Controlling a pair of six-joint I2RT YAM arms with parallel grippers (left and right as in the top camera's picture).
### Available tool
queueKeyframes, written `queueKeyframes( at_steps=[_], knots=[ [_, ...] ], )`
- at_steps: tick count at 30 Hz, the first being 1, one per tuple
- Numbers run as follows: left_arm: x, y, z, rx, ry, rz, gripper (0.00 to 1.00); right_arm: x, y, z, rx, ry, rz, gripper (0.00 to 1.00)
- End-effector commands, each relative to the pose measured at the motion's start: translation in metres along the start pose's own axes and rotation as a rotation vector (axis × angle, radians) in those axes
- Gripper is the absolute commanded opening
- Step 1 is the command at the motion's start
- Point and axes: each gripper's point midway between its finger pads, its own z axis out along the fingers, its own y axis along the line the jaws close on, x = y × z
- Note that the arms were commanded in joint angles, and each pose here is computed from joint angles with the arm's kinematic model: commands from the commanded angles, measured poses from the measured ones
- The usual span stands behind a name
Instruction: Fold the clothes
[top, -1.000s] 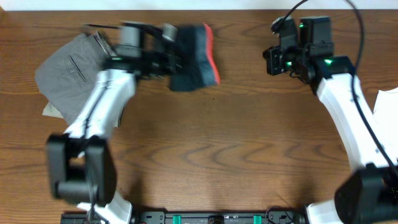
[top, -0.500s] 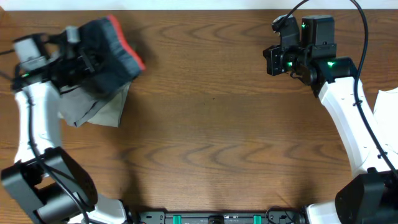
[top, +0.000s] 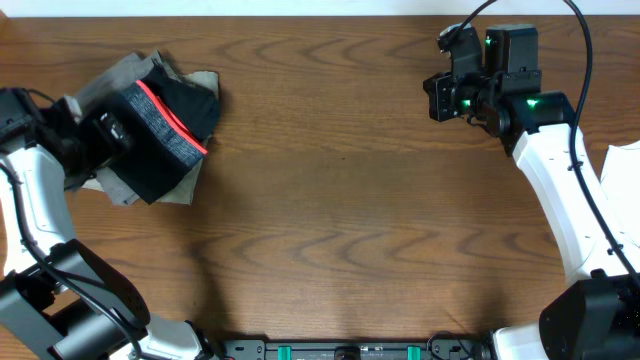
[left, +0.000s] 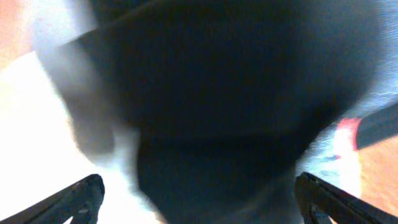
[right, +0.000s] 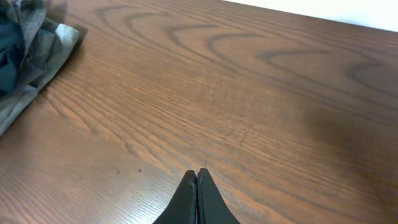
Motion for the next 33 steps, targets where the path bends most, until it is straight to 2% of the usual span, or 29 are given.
queueKeyframes(
  at_steps=[1,5,8,11,15,16,20,24,25,27,33],
  knots=[
    [-0.013,0.028,-0.033,-0.136,-0.078,-0.055,0.98,0.001,0.005,0.003,-0.008,0.006,0.007,0.01],
    [-0.023,0.027,-0.074,-0.126,-0.189,-0.107,0.98,0.001,0.005,0.003,-0.009,0.006,0.007,0.01],
    [-0.024,-0.004,-0.114,-0.027,-0.282,-0.056,0.98,-0.001,0.006,0.003,-0.016,-0.001,0.004,0.03],
    [-0.007,-0.053,-0.151,0.120,-0.334,0.101,0.98,-0.010,0.013,-0.003,-0.055,-0.039,-0.008,0.09],
    [0.036,-0.098,-0.191,0.166,-0.368,0.308,0.98,-0.034,0.034,-0.035,-0.140,-0.145,-0.058,0.18],
    [0.047,-0.107,-0.201,0.178,-0.382,0.353,0.98,-0.040,0.037,-0.048,-0.137,-0.175,-0.069,0.21],
    [0.080,-0.122,-0.243,0.171,-0.490,0.440,0.98,-0.053,0.053,-0.117,-0.074,-0.292,-0.176,0.50],
    [0.101,-0.116,-0.280,0.117,-0.618,0.437,0.98,-0.054,0.064,-0.194,0.035,-0.420,-0.212,0.67],
    [0.106,-0.116,-0.285,0.120,-0.633,0.426,0.98,-0.052,0.068,-0.210,0.049,-0.447,-0.219,0.75],
    [0.120,-0.113,-0.291,0.116,-0.644,0.426,0.98,-0.042,0.078,-0.246,0.070,-0.501,-0.233,0.99],
    [0.130,-0.097,-0.280,0.047,-0.576,0.389,0.98,-0.022,0.084,-0.286,0.122,-0.546,-0.234,0.99]
  ],
)
